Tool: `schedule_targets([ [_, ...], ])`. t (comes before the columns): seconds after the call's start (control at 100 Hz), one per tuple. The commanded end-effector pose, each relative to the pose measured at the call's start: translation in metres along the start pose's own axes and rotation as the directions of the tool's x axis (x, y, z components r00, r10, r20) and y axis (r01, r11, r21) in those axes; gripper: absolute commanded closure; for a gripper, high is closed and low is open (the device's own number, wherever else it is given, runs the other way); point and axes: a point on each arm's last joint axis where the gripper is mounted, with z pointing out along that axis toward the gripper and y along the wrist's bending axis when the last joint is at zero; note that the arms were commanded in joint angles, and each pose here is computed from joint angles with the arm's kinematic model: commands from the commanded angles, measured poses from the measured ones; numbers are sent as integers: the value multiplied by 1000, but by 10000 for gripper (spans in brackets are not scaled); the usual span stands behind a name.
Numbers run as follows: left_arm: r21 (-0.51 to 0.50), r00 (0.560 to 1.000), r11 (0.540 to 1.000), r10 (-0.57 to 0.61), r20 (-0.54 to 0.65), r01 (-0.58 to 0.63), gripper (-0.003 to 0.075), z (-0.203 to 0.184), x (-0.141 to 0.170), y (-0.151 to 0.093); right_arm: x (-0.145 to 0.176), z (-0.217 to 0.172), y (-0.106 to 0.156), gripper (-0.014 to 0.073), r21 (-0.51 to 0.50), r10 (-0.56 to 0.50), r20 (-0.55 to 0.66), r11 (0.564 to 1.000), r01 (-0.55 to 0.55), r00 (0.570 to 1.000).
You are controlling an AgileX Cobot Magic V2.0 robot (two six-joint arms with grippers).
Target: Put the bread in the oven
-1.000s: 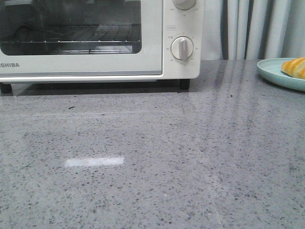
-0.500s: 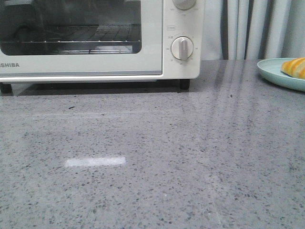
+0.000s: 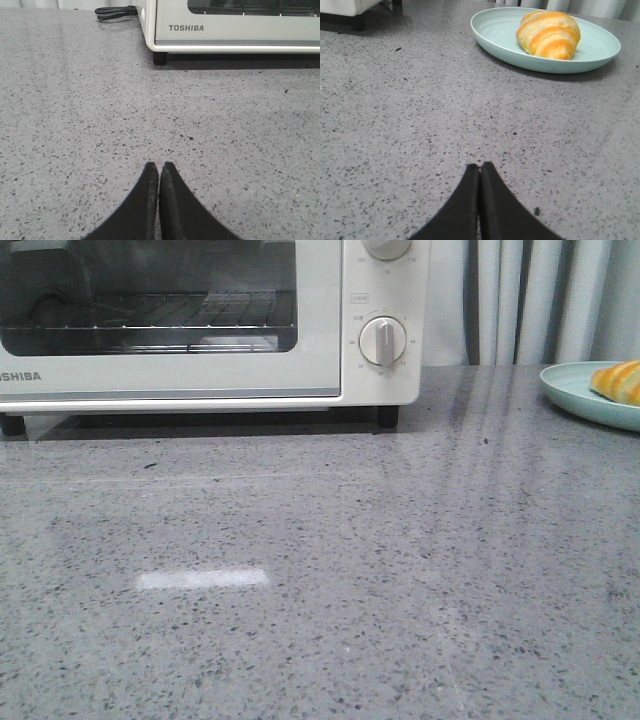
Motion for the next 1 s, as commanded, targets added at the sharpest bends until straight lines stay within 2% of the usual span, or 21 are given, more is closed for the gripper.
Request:
schedule_targets([
  [0.0,-7,998,1000,-12,58,13,741,1,2,0,-5,-1,-1,664,26,-59,95,998,56,994],
  [0.17,-11,993,999,-29,116,31,741,0,-3,1,-25,-5,-1,664,44,-88,320,996,78,943],
  [0.22,-1,983,996,-83,166,85,741,-1,-8,1,-32,-7,-1,664,46,-87,390,996,75,917],
  [0.26,30,958,981,-195,210,193,741,-1,-12,1,-35,-9,0,664,48,-88,429,996,74,899],
  [0.29,58,921,955,-297,252,292,741,-3,-17,2,-39,-11,0,664,46,-78,465,997,64,882],
  [0.33,108,850,893,-449,276,437,741,-4,-20,2,-42,-13,-1,664,37,-49,505,999,35,862],
  [0.39,166,722,778,-625,298,606,741,-5,-24,5,-48,-16,-3,664,-24,101,568,994,-107,816],
  [0.46,213,588,650,-755,290,730,741,-6,-25,8,-50,-18,-6,664,-65,207,598,975,-210,774],
  [0.51,233,517,580,-808,281,780,741,-6,-25,9,-50,-18,-8,664,-85,265,587,960,-267,765],
  [0.58,250,458,520,-848,266,817,741,-6,-25,9,-46,-16,-9,664,-118,365,545,925,-362,755],
  [0.64,255,442,502,-859,259,826,741,-6,-25,9,-43,-14,-10,664,-143,443,506,889,-435,740],
  [0.68,265,423,480,-872,247,836,741,-6,-26,8,-43,-14,-10,664,-149,459,501,881,-449,734],
  [0.72,281,428,479,-875,225,832,741,-7,-29,6,-46,-15,-11,663,-157,473,509,872,-463,719],
  [0.76,296,457,498,-867,201,815,741,-9,-33,3,-50,-18,-12,663,-173,500,512,856,-487,698],
  [0.81,312,530,563,-826,192,765,741,-13,-40,-1,-59,-22,-12,663,-190,514,502,850,-491,696],
  [0.84,320,594,625,-779,201,712,742,-16,-47,-4,-68,-25,-12,663,-201,517,492,851,-486,701],
  [0.91,329,702,724,-681,207,606,742,-23,-63,-8,-83,-29,-9,664,-206,503,408,864,-460,762],
  [0.94,332,738,753,-644,199,568,742,-24,-70,-10,-89,-30,-8,664,-196,478,369,878,-436,797],
  [0.95,331,754,768,-625,201,548,742,-25,-73,-11,-91,-29,-7,664,-189,466,329,884,-427,821],
  [0.96,330,759,774,-617,206,540,742,-25,-76,-11,-94,-30,-7,664,-192,466,338,885,-425,818],
  [0.99,330,790,799,-579,202,502,742,-26,-83,-13,-100,-29,-6,664,-174,432,283,901,-397,856],
])
